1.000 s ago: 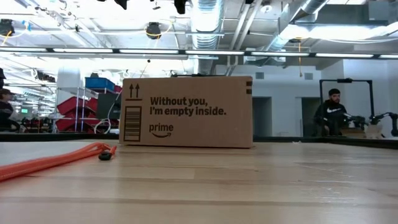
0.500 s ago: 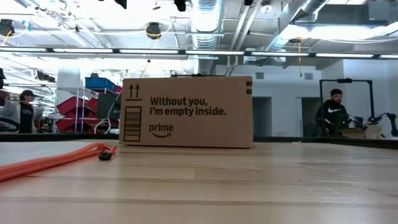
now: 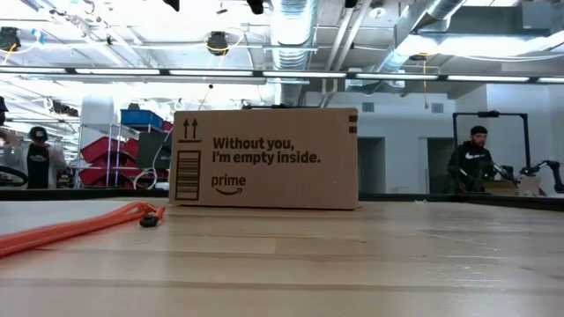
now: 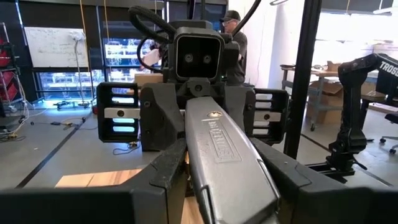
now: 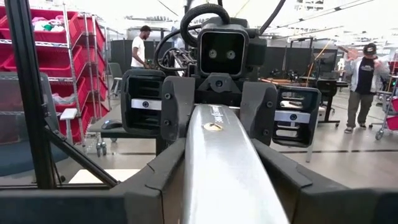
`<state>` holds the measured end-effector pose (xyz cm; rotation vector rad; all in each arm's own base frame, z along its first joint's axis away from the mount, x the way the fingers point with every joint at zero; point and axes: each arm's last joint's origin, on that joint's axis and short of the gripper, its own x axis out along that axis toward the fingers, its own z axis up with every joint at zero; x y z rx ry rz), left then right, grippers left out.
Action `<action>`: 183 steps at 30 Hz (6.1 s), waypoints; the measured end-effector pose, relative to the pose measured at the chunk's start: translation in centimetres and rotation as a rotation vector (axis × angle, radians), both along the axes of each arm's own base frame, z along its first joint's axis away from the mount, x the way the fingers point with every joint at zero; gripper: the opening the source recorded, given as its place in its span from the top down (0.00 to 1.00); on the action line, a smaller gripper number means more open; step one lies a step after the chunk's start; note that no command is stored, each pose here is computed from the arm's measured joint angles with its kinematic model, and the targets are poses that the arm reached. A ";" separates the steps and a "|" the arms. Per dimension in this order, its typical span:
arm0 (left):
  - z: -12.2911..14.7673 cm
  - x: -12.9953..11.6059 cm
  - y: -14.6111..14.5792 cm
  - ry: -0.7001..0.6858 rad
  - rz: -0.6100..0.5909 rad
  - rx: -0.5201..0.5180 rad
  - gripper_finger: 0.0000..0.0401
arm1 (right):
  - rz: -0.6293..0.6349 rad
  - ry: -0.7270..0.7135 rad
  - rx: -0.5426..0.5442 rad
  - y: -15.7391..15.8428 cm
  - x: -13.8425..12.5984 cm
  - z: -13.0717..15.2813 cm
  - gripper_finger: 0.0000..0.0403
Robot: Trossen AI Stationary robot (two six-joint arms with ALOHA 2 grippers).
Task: Unpack boxes
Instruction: Open the cardboard box with the silver cutter
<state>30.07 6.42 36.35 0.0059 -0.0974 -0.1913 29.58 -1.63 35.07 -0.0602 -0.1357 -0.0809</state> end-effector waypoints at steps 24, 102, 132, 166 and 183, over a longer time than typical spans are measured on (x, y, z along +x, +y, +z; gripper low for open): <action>0.0 0.1 0.0 0.013 0.005 -0.001 0.68 | 0.009 -0.024 -0.005 0.2 -0.1 0.3 0.64; -2.1 -1.2 1.3 0.316 0.105 -0.141 0.39 | -0.279 0.291 0.094 -3.7 -14.2 -3.9 0.71; -11.6 3.4 5.2 0.645 0.363 0.038 0.39 | -0.427 0.311 -0.053 -5.3 -14.9 -13.6 0.71; -9.3 4.5 -2.1 0.857 0.221 0.302 0.39 | -0.294 0.359 0.008 -5.5 -12.4 -15.3 0.71; -11.9 7.1 -3.8 0.857 0.309 0.362 0.39 | -0.258 0.377 0.004 -4.8 -12.2 -15.5 0.71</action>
